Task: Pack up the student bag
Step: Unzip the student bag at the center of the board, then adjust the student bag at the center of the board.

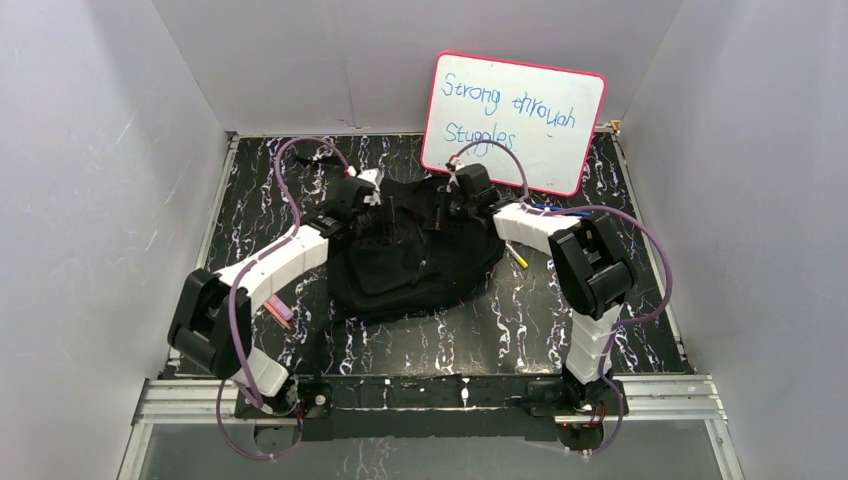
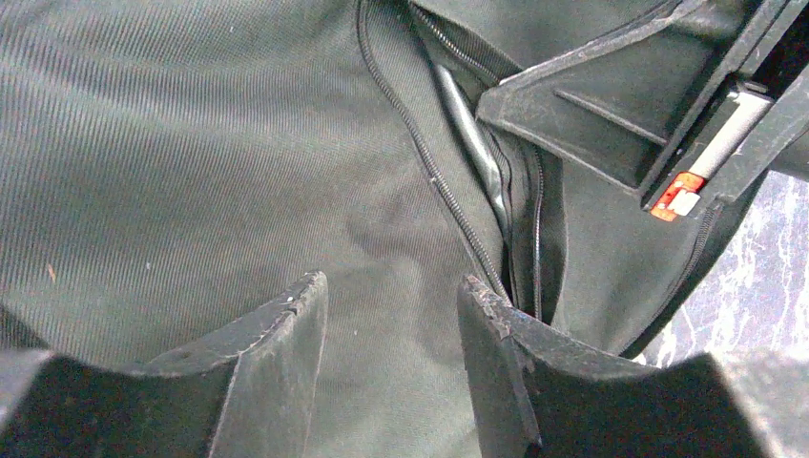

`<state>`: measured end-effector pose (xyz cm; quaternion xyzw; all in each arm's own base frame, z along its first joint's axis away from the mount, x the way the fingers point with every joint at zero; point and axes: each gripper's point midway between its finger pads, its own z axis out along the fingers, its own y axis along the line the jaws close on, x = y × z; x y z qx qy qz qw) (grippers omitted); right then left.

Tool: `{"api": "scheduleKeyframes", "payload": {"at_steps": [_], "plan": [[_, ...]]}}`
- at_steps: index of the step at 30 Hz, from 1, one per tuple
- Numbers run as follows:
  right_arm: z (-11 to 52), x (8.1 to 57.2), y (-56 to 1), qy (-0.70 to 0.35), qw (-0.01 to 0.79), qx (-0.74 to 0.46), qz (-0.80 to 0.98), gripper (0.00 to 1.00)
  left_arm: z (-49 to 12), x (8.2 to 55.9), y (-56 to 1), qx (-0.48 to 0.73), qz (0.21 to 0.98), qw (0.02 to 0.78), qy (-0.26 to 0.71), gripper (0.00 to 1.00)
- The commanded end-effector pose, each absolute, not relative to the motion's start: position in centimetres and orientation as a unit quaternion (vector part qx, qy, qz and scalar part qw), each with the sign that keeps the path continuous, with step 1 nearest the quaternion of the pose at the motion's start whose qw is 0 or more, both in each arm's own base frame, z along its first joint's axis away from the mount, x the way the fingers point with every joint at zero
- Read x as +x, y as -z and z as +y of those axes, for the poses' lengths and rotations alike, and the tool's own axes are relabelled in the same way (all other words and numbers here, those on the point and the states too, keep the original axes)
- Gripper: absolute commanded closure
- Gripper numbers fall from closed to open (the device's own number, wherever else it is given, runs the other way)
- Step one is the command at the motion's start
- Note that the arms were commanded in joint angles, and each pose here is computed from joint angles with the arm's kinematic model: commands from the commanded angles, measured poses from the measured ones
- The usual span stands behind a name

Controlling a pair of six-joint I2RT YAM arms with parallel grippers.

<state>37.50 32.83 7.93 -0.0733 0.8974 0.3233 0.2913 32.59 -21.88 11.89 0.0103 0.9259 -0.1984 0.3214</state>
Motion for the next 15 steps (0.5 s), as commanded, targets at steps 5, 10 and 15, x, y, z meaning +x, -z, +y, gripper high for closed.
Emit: {"api": "scheduleKeyframes", "payload": {"at_steps": [5, 10, 15], "plan": [[32.2, 36.3, -7.6, -0.427, 0.218, -0.046, 0.876, 1.00, -24.7, 35.4, -12.1, 0.041, 0.926, 0.333, 0.174, 0.49], [32.2, 36.2, -7.3, -0.430, 0.216, -0.044, 0.875, 1.00, -26.0, 35.5, -11.1, 0.051, 0.931, 0.323, 0.161, 0.49], [32.3, 36.1, -7.1, -0.432, 0.212, -0.043, 0.876, 1.00, -27.0, 35.8, -10.7, 0.059, 0.934, 0.320, 0.150, 0.49]]}}
